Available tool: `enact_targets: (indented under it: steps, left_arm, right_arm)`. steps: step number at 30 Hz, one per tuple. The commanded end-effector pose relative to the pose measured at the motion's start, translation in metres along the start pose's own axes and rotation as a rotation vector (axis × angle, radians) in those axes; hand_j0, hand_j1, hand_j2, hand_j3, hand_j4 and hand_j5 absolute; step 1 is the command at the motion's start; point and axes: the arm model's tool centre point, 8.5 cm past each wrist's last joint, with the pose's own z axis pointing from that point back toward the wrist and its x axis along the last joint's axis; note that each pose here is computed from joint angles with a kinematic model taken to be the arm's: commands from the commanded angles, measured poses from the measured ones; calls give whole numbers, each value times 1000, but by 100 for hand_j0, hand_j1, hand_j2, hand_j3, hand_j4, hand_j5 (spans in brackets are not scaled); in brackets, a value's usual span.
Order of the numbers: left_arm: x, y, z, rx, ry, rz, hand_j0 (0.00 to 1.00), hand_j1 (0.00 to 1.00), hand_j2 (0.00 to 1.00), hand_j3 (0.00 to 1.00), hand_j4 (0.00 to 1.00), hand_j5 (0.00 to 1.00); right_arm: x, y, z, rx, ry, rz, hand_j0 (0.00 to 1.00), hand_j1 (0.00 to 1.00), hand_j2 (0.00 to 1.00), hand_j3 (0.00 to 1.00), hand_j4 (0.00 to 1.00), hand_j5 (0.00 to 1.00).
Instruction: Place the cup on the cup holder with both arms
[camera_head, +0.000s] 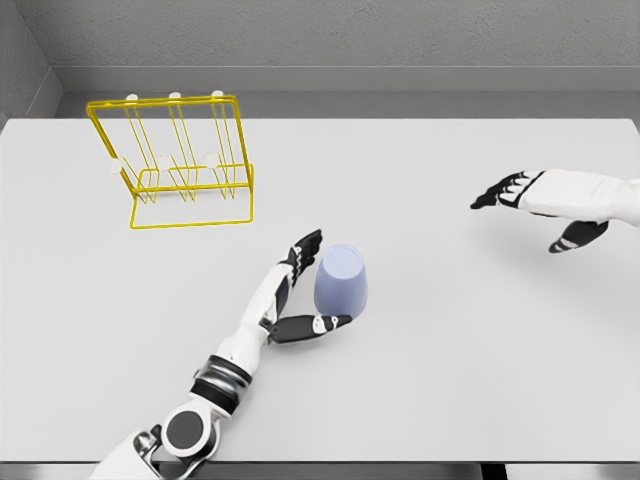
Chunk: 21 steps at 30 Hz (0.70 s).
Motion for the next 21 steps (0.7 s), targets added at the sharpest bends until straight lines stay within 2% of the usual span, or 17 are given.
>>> enact_targets:
  steps: [1,2,4,6,10,21]
  left_arm:
    - [-1,-2,-1,0,5,1,100,100,100,100,100,100]
    - [1,-1,-3,0,-2,-1,100,100,100,100,100,100]
    - [3,-7,-5,-13,-6,4,100,100,100,100,100,100]
    - [4,-6,-7,-15,-7,1,100,100,100,100,100,100]
    - [4,-6,-10,-14,-8,0,100,100,100,100,100,100]
    - [6,-11,-19,-33,-14,-8,100,100,100,100,100,100]
  right_arm:
    - [1,1,0,-2,-4,-9,100,100,100,100,100,100]
    - [2,10,-2,11,-9,-21,100,100,100,100,100,100]
    - [3,7,-2,5,-10,-18,100,100,100,100,100,100]
    - [16,1,-7,-3,-48,11,100,100,100,100,100,100]
    - [21,2,-15,-14,-68,4,100,100,100,100,100,100]
    - [21,3,-19,-18,-73,-6,100,100,100,100,100,100]
